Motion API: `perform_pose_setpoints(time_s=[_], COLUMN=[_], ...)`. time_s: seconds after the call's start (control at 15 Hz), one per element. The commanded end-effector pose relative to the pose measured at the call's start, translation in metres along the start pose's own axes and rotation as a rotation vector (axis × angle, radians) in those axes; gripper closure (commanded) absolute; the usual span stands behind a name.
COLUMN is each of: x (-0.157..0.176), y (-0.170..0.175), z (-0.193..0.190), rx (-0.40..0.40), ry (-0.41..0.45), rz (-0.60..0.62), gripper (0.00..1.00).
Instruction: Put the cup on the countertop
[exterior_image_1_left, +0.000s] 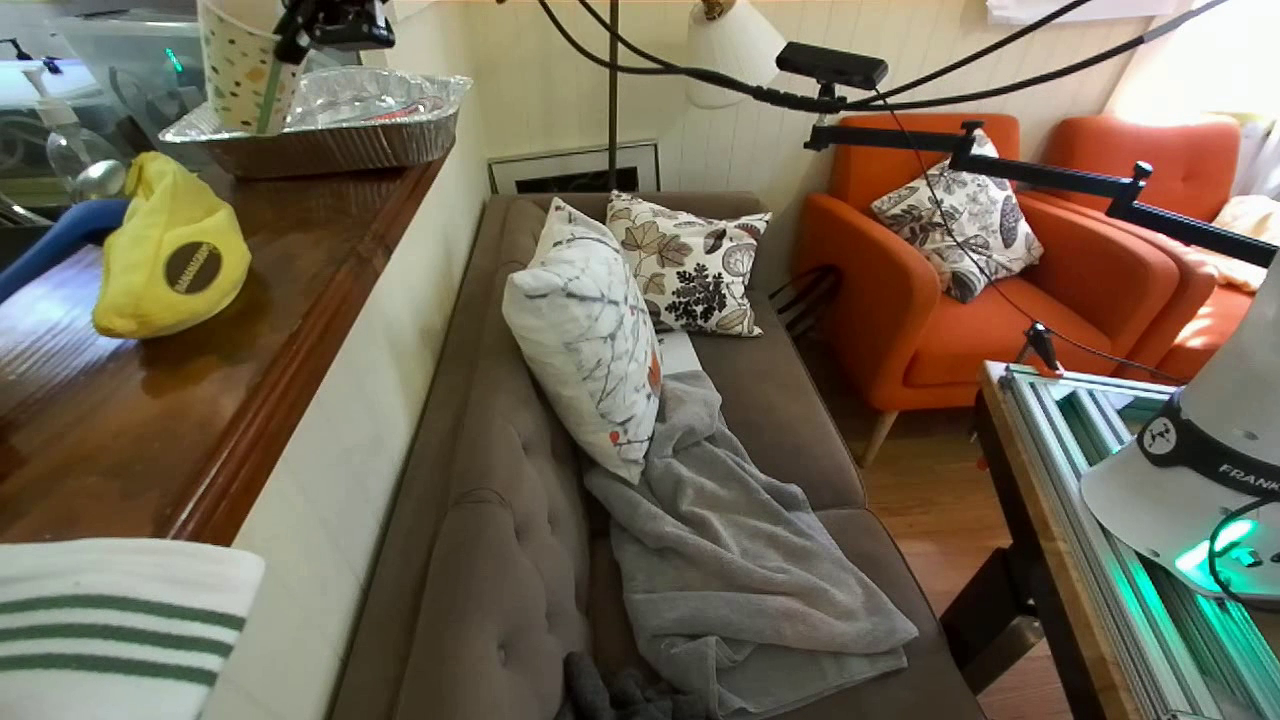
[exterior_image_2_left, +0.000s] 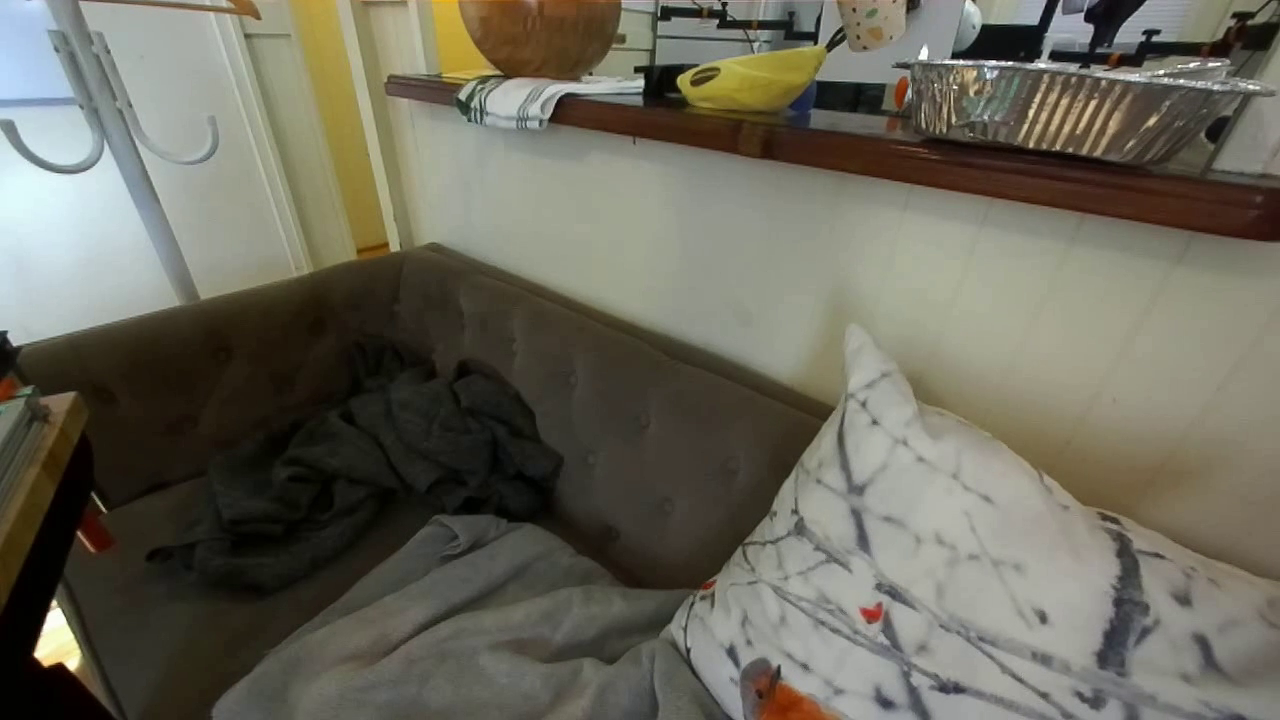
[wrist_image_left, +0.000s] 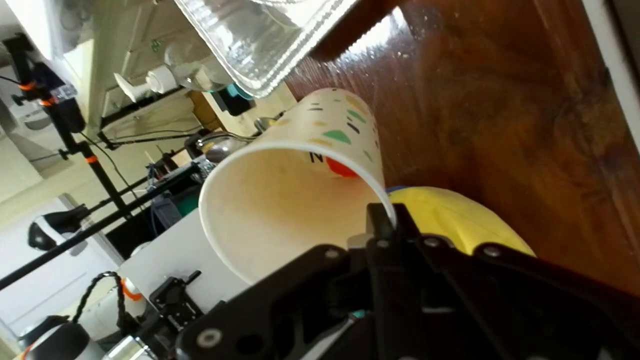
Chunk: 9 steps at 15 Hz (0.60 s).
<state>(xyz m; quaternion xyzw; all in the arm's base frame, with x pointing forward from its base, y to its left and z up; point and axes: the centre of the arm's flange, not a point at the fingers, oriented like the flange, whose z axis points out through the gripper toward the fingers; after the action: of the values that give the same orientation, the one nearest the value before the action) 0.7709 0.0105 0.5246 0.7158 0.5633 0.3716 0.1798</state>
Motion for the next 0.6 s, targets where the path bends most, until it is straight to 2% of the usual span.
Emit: perform_pose_setpoints(time_s=[0.0,0.13,0.2,0.27,0.53], x=[0.001,0.002,0.006,0.005,0.005], y=[0.017,0.017,-0.002,-0.002,-0.003], z=[0.015,0.019,0.010,0.010,0.012], rx=[0.110,0.170,0.130,0.137,0.138], ry=[0.132,0.165,0.114,0.115,0.105], rz=[0.005,0.031,0.019,0.020,0.014], gripper=[0.99,0.99,0.99,0.96,0.96])
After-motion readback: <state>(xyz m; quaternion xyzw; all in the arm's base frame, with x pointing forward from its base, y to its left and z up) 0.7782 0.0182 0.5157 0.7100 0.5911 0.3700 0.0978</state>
